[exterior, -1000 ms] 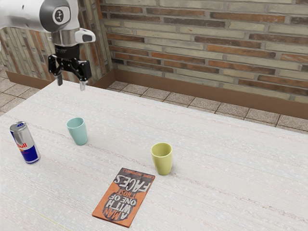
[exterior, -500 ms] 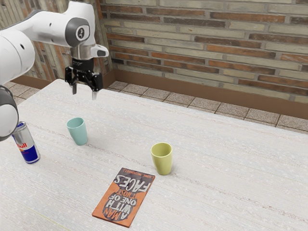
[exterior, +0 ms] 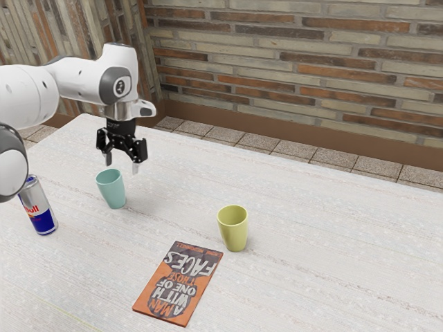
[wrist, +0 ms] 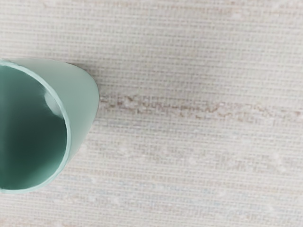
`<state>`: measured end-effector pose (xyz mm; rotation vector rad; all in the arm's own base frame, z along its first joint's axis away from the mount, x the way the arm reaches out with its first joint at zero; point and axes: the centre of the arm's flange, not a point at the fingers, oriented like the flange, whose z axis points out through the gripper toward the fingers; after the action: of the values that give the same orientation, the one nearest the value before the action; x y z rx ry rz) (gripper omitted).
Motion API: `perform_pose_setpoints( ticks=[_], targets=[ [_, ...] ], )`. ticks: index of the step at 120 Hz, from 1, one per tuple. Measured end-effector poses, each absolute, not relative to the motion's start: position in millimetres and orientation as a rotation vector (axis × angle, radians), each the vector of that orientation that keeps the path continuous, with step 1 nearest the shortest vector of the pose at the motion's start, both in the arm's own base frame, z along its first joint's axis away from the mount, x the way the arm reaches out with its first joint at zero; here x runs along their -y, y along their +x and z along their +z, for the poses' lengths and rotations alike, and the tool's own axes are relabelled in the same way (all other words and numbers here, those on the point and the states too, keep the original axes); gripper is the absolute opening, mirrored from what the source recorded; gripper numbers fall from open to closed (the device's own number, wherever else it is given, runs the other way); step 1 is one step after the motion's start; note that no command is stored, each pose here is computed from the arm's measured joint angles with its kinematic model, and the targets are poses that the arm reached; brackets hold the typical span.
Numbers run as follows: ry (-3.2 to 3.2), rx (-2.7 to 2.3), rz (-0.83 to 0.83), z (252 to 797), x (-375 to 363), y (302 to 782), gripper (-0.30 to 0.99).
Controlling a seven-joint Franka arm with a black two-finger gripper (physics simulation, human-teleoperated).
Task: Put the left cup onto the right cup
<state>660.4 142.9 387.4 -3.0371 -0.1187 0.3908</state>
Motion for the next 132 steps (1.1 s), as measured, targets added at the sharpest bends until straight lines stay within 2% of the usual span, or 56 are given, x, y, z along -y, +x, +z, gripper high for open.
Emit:
perform_pose_setpoints(
  ticks=[33,69,132],
  targets=[
    [-3.031,0.186,0.360,377,-190,651,0.69],
    [-3.057,0.134,0.217,363,-187,666,0.69],
    [-3.093,0.116,0.208,303,-182,660,0.69]
  ],
)
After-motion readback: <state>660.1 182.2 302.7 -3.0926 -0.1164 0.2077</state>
